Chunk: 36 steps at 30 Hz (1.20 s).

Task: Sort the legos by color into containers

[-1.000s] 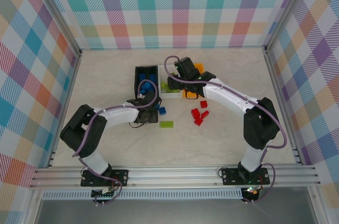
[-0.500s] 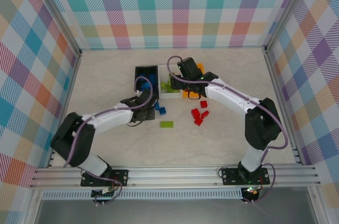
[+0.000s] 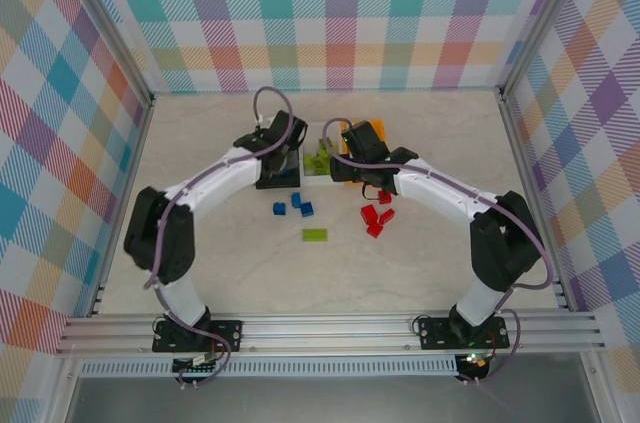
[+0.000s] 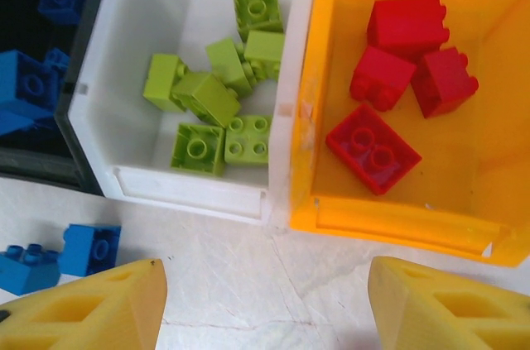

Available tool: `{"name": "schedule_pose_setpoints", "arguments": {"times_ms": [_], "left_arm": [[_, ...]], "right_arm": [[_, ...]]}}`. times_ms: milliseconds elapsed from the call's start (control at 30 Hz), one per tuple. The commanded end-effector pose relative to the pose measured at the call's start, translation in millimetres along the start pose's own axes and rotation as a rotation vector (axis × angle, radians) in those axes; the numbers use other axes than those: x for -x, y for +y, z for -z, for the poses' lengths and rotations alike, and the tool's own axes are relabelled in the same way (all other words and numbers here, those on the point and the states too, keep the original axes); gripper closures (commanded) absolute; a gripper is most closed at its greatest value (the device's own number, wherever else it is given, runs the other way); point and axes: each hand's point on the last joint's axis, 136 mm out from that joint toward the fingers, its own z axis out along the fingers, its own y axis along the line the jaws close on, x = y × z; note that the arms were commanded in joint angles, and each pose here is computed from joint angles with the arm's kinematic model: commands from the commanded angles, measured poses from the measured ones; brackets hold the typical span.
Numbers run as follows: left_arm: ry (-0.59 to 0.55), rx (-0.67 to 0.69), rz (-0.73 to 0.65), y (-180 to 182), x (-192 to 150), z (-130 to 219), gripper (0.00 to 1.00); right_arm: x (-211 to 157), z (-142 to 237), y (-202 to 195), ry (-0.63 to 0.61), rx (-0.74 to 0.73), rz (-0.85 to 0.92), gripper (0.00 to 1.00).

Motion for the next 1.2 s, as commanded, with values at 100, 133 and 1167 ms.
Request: {"name": "schedule_pose_setpoints", "arguments": {"times_ms": [100,133,1167], "left_arm": [[0.003,0.148,-0.016,14.6,28.3,-24.0,0.68],[0.007,0.157,-0.011,14.3,31.3,-26.9,0.66],[-0.037,-0.231,0.185,86.8,-109.0,130.2,0.00]], "right_arm": [[3.8,21.5,-4.0,-0.050,0.027,-0.037,0.34],[0.3,22.6,-5.7,-0.047,0.027,-0.038,0.34],[-130.6,-42.7,106.9,0.335,0.391,0.286,0.26]]}}
